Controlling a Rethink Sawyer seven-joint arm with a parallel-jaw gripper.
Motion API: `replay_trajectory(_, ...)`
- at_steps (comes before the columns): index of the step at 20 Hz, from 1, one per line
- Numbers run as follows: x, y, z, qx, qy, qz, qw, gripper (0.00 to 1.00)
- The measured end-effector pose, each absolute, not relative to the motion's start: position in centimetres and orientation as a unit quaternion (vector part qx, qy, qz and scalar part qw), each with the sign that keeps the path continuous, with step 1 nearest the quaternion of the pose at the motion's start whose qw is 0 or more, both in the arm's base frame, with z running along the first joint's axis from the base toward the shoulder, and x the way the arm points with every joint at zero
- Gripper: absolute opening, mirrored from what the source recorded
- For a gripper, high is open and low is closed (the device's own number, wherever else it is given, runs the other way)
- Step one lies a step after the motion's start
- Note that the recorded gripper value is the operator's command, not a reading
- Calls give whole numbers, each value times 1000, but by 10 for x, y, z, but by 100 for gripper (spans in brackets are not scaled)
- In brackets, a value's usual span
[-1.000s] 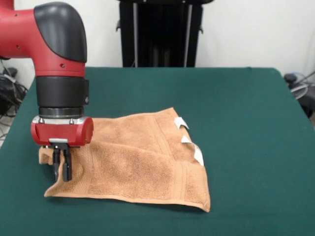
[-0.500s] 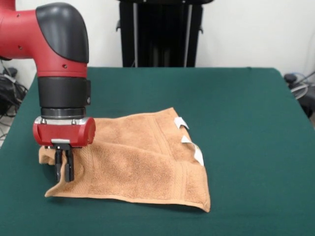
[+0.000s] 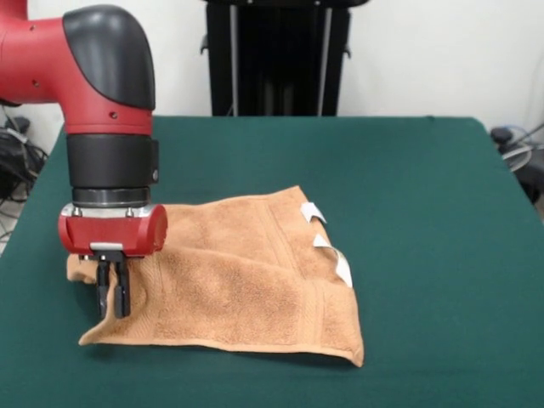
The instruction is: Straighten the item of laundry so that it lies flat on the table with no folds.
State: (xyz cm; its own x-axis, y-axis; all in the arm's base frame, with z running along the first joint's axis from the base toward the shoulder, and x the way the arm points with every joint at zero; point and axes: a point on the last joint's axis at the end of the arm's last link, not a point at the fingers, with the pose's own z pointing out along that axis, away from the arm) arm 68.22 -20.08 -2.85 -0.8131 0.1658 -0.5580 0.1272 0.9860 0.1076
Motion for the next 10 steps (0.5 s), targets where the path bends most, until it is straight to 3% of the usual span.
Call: replay_trajectory(10, 697, -177, -20, 62, 949, 42, 306, 0)
